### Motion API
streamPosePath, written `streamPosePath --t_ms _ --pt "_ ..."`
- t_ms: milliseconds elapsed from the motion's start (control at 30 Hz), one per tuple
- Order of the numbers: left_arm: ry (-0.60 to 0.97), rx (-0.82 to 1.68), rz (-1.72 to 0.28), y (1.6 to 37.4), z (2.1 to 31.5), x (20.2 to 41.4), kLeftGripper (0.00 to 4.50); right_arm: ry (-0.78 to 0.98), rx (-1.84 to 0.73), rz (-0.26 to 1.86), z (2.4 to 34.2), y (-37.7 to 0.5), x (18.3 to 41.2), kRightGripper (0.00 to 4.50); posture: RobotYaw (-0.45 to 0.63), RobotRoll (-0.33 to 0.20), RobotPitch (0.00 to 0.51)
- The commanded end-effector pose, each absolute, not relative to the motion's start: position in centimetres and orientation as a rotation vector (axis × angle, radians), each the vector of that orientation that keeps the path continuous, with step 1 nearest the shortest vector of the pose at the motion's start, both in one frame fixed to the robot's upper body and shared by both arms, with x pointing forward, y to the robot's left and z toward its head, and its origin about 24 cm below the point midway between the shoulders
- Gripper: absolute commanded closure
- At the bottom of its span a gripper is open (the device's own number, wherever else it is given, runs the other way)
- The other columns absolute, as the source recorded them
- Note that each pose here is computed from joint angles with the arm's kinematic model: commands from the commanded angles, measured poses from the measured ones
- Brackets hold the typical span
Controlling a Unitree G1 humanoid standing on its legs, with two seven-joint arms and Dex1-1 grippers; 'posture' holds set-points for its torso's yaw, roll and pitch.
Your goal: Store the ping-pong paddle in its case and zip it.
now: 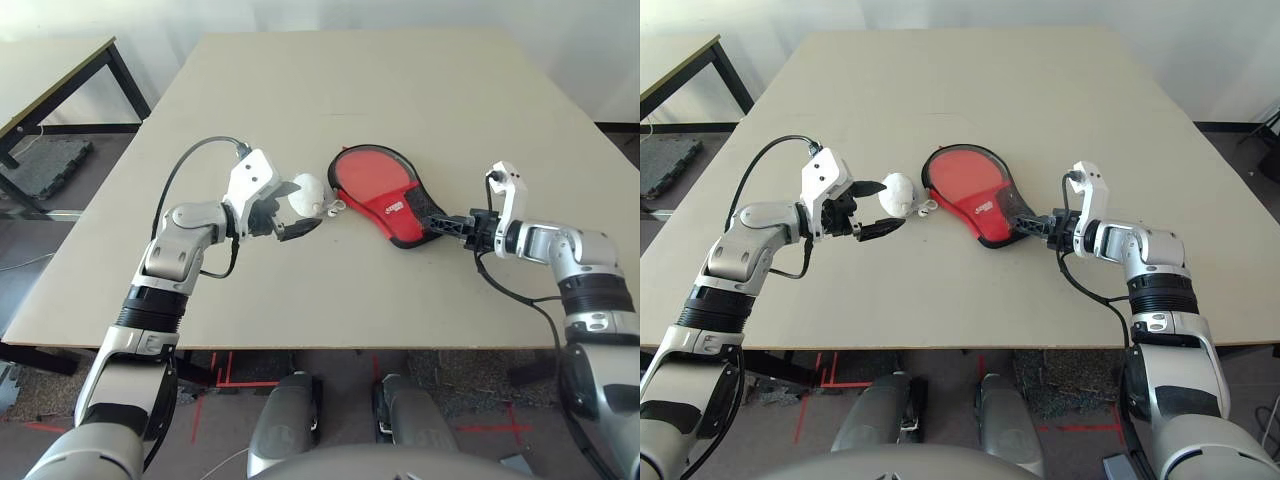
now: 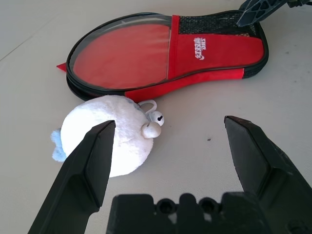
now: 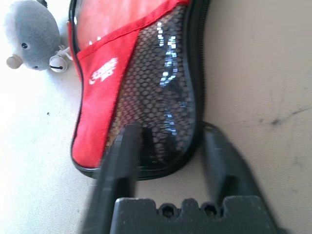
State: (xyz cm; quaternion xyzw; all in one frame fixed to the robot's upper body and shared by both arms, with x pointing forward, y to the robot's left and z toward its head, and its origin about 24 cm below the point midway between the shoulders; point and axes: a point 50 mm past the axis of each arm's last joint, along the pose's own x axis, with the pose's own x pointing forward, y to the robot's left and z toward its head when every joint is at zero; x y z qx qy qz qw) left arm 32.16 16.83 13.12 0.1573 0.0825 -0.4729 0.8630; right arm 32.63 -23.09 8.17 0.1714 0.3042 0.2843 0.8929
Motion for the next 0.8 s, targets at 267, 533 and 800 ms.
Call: streamPosePath --t_ms 267,533,800 --pt "0.179 0.34 -0.996 16.9 13.0 32.0 0.0 0.689 0.409 0.56 7.7 -23.1 32.3 4.45 0.15 0.0 0.076" --pt "0.179 0.342 -1.0 16.8 12.8 32.0 0.0 0.713 0.427 0.577 8.5 -23.3 31.2 4.45 0.15 0.0 0.075" --pt "0.175 0.347 -1.006 16.8 12.8 32.2 0.0 0.716 0.402 0.597 10.3 -24.3 30.0 4.45 0.13 0.0 0.078"
